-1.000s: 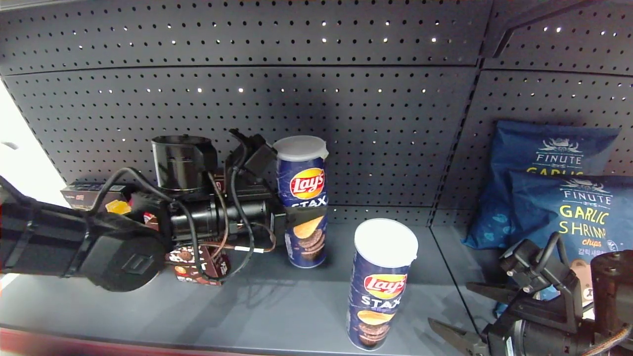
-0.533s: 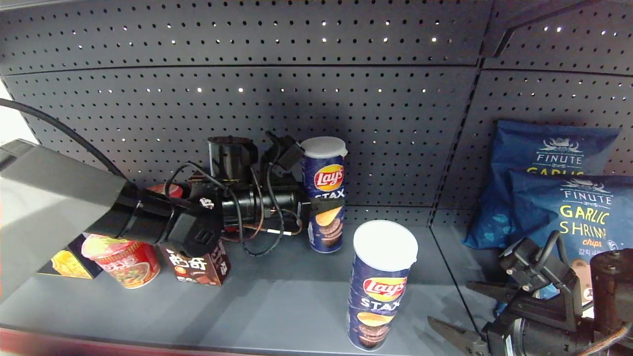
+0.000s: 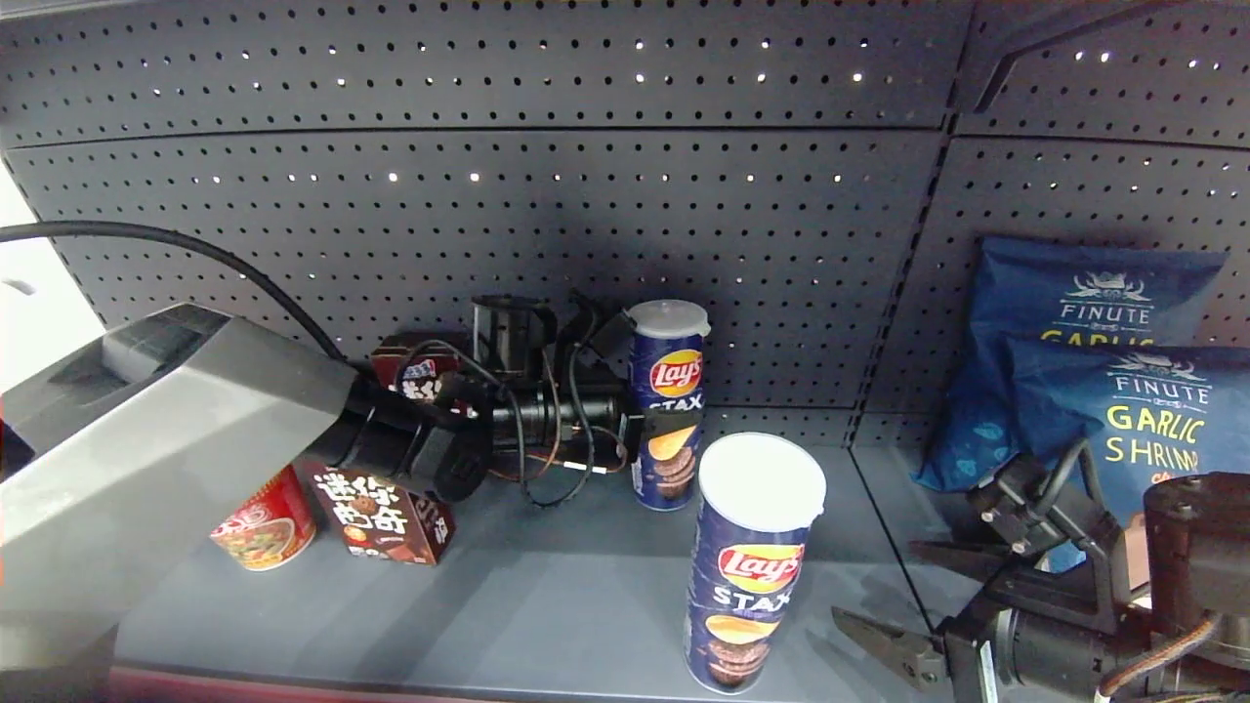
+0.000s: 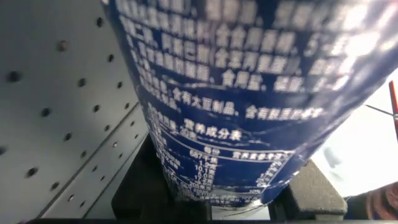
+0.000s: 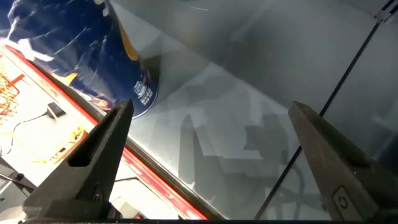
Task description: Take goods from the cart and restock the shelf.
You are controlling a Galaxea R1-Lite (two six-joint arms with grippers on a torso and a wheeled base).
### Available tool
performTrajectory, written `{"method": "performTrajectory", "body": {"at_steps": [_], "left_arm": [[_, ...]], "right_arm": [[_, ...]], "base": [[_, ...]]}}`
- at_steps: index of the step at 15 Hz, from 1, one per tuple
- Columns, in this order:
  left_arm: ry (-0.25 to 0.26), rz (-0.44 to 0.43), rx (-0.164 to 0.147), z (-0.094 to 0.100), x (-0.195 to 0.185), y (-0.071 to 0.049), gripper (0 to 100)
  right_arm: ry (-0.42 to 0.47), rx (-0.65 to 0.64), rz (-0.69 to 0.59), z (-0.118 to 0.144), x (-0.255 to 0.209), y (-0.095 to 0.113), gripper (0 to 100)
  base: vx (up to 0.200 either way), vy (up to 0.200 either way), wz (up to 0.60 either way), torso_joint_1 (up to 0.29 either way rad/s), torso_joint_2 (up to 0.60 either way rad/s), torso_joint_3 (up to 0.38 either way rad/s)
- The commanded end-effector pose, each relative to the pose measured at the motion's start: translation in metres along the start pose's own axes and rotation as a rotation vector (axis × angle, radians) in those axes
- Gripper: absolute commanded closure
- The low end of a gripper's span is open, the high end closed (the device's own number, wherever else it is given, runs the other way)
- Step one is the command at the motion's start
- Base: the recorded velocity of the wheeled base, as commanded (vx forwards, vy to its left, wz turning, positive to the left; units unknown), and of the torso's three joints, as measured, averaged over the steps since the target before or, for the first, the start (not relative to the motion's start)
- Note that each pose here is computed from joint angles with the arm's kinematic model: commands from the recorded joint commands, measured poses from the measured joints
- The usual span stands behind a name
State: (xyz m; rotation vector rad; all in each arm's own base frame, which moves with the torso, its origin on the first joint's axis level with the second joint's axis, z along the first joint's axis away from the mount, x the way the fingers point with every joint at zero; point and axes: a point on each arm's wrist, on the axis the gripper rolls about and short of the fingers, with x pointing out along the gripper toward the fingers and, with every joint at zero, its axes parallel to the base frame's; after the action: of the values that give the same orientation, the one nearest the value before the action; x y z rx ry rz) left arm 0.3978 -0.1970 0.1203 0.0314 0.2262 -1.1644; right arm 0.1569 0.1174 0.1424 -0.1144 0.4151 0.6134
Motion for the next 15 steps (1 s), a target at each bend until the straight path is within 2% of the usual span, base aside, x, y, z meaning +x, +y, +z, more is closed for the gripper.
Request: {"method": "performTrajectory", "body": {"at_steps": [1, 7, 10, 15], "left_arm": [[0.000, -0.005, 0.003, -0.001, 0.008, 0.004, 100], [-0.014, -0.004, 0.018, 0.008, 0.021, 0.016, 100], [-0.019, -0.014, 0.026, 0.006, 0.029, 0.017, 100], [-0.006, -0.024, 0.020, -0.001, 0.036, 0.016, 100]], "right_arm": [[0.005, 0.000, 0.000, 0.000, 0.001, 0.000, 0], [0.012, -0.001, 0.003, -0.002, 0.001, 0.000, 0], [0.012, -0.001, 0.003, -0.003, 0.001, 0.000, 0], [0.017, -0.001, 0.001, -0.004, 0.000, 0.000, 0]], "base": [[0.000, 0.000, 0.00, 0.000, 0.00, 0.000], [0.000, 0.000, 0.00, 0.000, 0.00, 0.000], [0.000, 0.000, 0.00, 0.000, 0.00, 0.000], [0.000, 0.000, 0.00, 0.000, 0.00, 0.000]]}}
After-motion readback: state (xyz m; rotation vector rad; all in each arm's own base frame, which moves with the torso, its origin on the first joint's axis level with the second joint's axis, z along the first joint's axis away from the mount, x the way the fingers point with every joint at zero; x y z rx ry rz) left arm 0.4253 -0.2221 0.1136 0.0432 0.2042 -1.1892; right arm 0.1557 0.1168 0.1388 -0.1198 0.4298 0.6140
